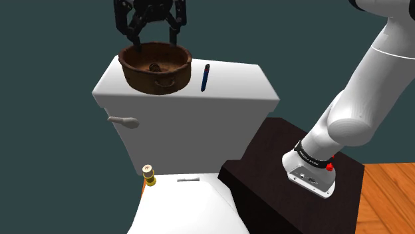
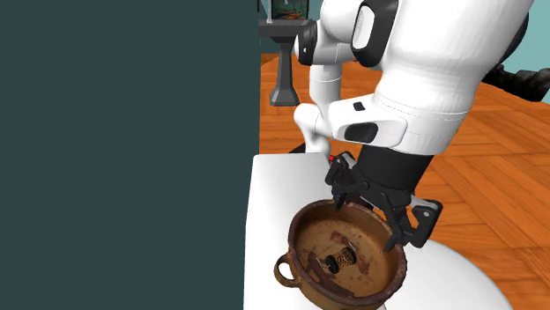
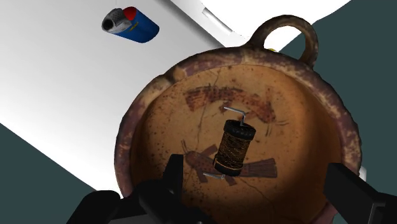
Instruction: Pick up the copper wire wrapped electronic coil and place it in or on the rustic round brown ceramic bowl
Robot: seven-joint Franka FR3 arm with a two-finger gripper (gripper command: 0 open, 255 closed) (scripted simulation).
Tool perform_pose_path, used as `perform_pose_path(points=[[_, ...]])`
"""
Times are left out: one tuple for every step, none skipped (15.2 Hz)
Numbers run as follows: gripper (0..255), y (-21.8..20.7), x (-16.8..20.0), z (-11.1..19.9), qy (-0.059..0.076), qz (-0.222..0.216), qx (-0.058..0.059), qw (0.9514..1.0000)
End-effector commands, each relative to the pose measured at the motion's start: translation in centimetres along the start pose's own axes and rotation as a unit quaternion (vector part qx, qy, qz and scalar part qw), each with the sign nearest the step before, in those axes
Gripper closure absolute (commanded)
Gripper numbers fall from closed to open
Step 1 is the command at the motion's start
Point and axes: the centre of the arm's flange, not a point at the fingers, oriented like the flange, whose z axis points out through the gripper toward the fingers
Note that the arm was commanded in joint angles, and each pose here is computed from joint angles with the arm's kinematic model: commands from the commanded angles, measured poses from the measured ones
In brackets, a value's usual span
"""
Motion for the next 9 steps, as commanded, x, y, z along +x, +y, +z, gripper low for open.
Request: perform_pose_path(points=[[0, 0.2, -0.1, -2.3, 0.0, 0.0, -0.001, 1.0], [0, 0.2, -0.1, -3.3, 0.0, 0.0, -0.001, 1.0], [0, 0.2, -0.1, -3.3, 0.0, 0.0, -0.001, 1.0], [0, 0.2, -0.1, -3.3, 0.0, 0.0, -0.001, 1.0], [0, 0.2, -0.1, -3.3, 0.0, 0.0, -0.001, 1.0], [0, 0.2, -0.1, -3.3, 0.0, 0.0, -0.001, 1.0], [0, 0.2, -0.1, -3.3, 0.0, 0.0, -0.001, 1.0], [0, 0.2, -0.1, -3.3, 0.0, 0.0, -0.001, 1.0], [0, 0.2, -0.1, -3.3, 0.0, 0.0, -0.001, 1.0]])
